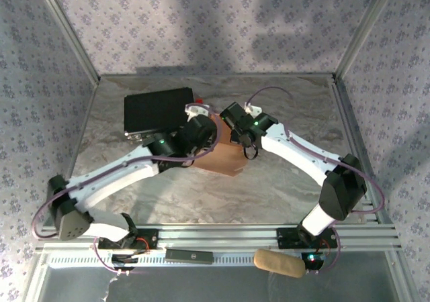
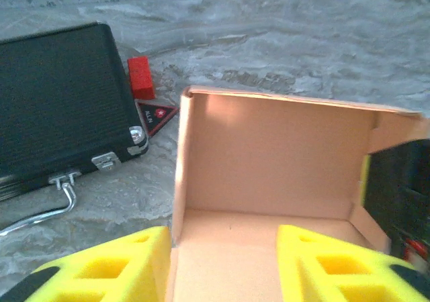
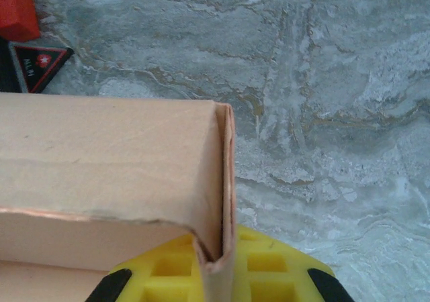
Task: Fold the paper box
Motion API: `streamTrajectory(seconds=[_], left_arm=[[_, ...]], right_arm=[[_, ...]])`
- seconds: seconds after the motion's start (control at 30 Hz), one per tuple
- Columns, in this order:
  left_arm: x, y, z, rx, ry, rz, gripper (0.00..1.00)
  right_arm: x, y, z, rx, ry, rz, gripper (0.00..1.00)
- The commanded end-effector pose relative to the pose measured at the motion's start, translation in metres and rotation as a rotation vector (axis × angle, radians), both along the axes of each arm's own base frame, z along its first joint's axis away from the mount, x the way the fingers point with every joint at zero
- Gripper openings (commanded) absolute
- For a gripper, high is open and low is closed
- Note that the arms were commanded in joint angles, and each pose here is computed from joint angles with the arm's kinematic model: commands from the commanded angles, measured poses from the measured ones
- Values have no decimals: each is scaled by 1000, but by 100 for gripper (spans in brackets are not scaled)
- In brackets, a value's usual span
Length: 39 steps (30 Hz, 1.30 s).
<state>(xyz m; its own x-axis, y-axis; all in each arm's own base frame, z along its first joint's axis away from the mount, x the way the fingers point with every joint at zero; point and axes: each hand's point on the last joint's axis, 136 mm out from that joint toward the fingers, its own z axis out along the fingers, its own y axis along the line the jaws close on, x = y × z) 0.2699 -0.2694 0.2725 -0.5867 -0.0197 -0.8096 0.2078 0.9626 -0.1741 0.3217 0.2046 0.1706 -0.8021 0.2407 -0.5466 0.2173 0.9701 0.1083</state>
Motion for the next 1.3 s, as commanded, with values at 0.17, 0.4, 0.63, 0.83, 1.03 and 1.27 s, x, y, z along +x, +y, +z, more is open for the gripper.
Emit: streamTrajectory(seconds=[0.17,0.4,0.63,0.83,1.03,1.27], left_arm=[[-77,36,13,-272,76,328,31],[-90,3,-24,-428,281,428,40],[-79,-11,-39,-539,348,453,50],[-81,-14,-59,-570,397,496,45],[-71,-17,-70,-575,436,524,34],[-63,-7,-62,-534,385,557,1]], right_arm=[[-2,-22,-17,137,8,-171,0],[-9,-30,-26,168,7,-222,0],[-12,-30,-27,190,12,-223,0],[-13,-32,-28,202,9,-228,0],[-14,-31,-30,210,11,-231,0],[-16,-27,-30,228,23,-218,0]])
